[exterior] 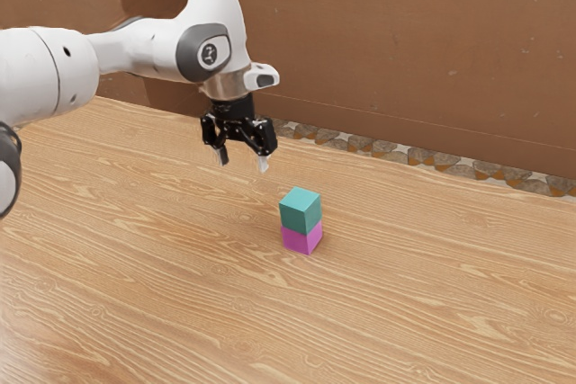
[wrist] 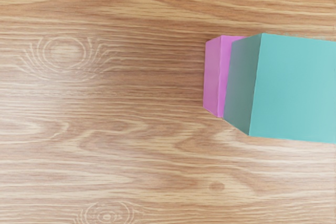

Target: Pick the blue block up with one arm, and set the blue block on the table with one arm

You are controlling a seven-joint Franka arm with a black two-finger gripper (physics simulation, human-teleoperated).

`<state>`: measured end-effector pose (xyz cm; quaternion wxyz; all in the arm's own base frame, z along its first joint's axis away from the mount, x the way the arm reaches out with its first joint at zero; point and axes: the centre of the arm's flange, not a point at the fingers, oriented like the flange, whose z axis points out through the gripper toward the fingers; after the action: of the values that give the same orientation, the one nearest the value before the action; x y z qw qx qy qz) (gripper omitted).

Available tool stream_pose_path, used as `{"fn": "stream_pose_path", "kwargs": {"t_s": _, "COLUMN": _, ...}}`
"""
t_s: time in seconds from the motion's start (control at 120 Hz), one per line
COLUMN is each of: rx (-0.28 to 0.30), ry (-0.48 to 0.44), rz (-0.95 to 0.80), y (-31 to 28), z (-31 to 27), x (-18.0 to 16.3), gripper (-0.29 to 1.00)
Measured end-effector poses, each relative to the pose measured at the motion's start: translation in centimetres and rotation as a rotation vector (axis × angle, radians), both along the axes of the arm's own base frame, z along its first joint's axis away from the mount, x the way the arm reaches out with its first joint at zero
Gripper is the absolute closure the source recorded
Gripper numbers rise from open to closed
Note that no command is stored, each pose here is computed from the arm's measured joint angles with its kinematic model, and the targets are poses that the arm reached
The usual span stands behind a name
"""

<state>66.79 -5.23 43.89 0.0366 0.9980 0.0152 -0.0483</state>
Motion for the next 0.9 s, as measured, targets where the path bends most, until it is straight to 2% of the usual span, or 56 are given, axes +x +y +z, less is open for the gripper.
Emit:
{"fn": "stream_pose_path", "kwargs": {"t_s": 0.25, "rx": -0.041, "ry": -0.047, "rz": -0.04, "y": -5.4, "z": -4.2, "x": 1.6, "gripper": 0.0}}
{"fn": "stream_pose_path", "kwargs": {"t_s": 0.417, "rx": -0.027, "ry": -0.055, "rz": -0.067, "y": -7.7, "z": -7.3, "x": 2.6, "gripper": 0.0}}
{"fn": "stream_pose_path", "kwargs": {"t_s": 0.65, "rx": -0.006, "ry": -0.077, "rz": -0.082, "y": -8.9, "z": -7.8, "x": 3.3, "gripper": 0.0}}
{"fn": "stream_pose_path", "kwargs": {"t_s": 0.9, "rx": 0.005, "ry": -0.042, "rz": -0.077, "y": -9.2, "z": -9.3, "x": 3.1, "gripper": 0.0}}
